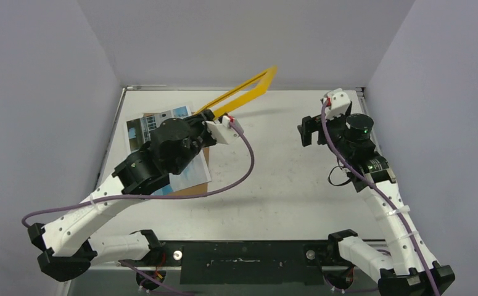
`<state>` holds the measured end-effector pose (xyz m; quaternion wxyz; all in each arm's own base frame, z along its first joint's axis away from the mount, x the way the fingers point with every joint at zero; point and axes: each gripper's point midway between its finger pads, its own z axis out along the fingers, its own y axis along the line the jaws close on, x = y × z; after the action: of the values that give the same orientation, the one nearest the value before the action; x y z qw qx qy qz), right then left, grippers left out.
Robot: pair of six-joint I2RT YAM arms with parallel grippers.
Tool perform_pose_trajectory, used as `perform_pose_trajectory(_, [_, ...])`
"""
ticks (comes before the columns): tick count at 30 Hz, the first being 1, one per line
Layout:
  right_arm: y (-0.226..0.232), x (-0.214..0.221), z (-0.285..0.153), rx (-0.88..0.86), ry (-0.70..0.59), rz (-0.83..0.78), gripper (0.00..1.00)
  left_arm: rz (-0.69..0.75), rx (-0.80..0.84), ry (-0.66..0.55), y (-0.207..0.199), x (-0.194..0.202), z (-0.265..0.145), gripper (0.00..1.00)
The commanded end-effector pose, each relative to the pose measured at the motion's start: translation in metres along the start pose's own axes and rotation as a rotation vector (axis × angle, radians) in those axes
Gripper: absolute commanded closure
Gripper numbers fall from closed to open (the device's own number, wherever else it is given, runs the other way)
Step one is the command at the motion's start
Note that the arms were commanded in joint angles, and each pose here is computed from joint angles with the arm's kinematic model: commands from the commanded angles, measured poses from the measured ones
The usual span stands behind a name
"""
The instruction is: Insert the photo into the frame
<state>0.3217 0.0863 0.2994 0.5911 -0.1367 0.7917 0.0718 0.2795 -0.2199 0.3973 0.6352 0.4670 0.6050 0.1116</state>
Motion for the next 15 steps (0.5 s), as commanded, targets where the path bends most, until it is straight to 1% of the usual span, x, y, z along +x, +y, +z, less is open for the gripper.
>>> perform_pose_trajectory(1, [0.055,-0.048,-0.011,-0.369,-0.223,-0.296,0.02,-0.055,0.005,-0.156,0.034,-0.026,-0.038,1.00])
perform_pose_trajectory(2, [0.066,-0.051,-0.017,-0.445,-0.249,-0.327,0.02,-0.036,0.020,-0.167,0.033,-0.025,-0.043,1.00])
perform_pose_trajectory(4, [0.078,-0.064,-0.025,-0.523,-0.312,-0.354,0.02,-0.001,0.055,-0.180,0.029,-0.022,-0.051,1.00])
perform_pose_trajectory(8, [0.093,-0.081,-0.028,-0.668,-0.349,-0.362,0.05,0.026,0.121,-0.203,0.022,-0.019,-0.067,1.00])
perform_pose_trajectory(12, [0.117,-0.094,-0.037,-0.851,-0.398,-0.329,0.09,0.023,0.166,-0.245,0.017,-0.022,-0.081,1.00])
perform_pose_trajectory(15, [0.127,-0.096,-0.046,-0.930,-0.424,-0.325,0.10,0.021,0.172,-0.273,0.020,-0.027,-0.088,1.00])
